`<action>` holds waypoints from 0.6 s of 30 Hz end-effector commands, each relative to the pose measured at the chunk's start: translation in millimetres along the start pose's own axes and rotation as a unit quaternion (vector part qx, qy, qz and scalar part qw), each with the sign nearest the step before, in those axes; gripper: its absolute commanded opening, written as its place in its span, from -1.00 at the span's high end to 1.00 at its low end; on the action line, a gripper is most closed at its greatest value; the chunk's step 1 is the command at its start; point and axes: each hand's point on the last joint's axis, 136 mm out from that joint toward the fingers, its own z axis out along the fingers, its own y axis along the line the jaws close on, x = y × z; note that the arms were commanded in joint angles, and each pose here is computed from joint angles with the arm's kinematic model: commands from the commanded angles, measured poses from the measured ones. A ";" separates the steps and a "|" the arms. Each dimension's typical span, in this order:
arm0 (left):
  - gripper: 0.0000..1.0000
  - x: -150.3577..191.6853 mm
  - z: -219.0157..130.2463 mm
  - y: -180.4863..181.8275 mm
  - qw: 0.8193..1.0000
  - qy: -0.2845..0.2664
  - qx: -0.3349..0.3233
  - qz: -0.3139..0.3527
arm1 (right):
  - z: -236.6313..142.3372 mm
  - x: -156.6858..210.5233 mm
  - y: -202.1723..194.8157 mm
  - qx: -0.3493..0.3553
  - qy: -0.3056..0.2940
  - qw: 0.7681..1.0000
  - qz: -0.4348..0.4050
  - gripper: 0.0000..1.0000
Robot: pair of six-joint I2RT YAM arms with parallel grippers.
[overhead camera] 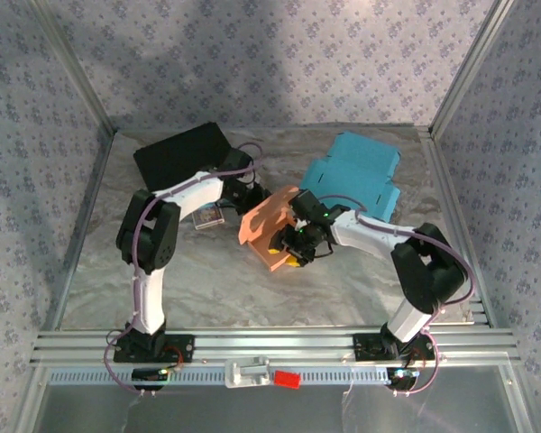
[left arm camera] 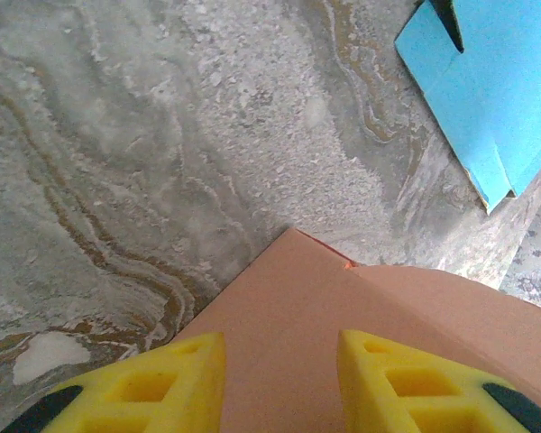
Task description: Fold the paper box
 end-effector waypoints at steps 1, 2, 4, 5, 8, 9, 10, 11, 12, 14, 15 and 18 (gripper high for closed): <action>0.25 1.1 -8.6 -3.0 1.000 0.016 0.002 0.010 | -45.9 -13.5 2.9 0.022 -0.067 0.997 -0.026 -0.12; 0.25 -0.3 -11.6 -2.6 1.000 0.012 0.000 0.011 | -57.3 -18.1 0.9 0.031 -0.085 0.995 -0.048 -0.11; 0.22 -2.7 -20.0 -2.8 1.000 0.001 -0.008 0.019 | -86.0 -28.0 2.5 0.045 -0.129 0.983 -0.119 -0.04; 0.20 -3.8 -24.4 -3.6 1.000 -0.004 -0.014 0.025 | -100.2 -33.6 5.0 0.045 -0.149 0.975 -0.158 -0.03; 0.15 -7.6 -36.0 -5.7 0.999 -0.016 -0.031 0.037 | -134.3 -51.6 12.1 0.029 -0.189 0.951 -0.245 -0.02; 0.13 -7.7 -39.7 -3.2 0.998 -0.018 -0.045 0.038 | -143.7 -58.0 12.9 0.027 -0.198 0.943 -0.265 -0.01; 0.10 -8.8 -45.9 -0.2 0.997 -0.023 -0.064 0.039 | -154.4 -66.4 14.7 0.029 -0.211 0.932 -0.294 0.00; 0.09 -11.3 -53.7 2.1 0.995 -0.032 -0.081 0.041 | -163.2 -74.8 13.9 0.038 -0.225 0.920 -0.319 0.00; 0.08 -14.3 -61.5 3.9 0.994 -0.043 -0.094 0.043 | -174.8 -83.8 18.7 0.041 -0.244 0.908 -0.339 0.00; 0.07 -20.3 -86.6 7.7 0.988 -0.077 -0.125 0.048 | -191.8 -101.4 24.1 0.047 -0.275 0.885 -0.372 0.01; 0.06 -23.1 -98.6 8.1 0.985 -0.094 -0.135 0.052 | -194.7 -106.6 24.4 0.050 -0.281 0.879 -0.381 0.01; 0.03 -23.1 -135.2 7.1 0.975 -0.135 -0.160 0.074 | -193.7 -115.7 37.9 0.020 -0.284 0.852 -0.440 0.03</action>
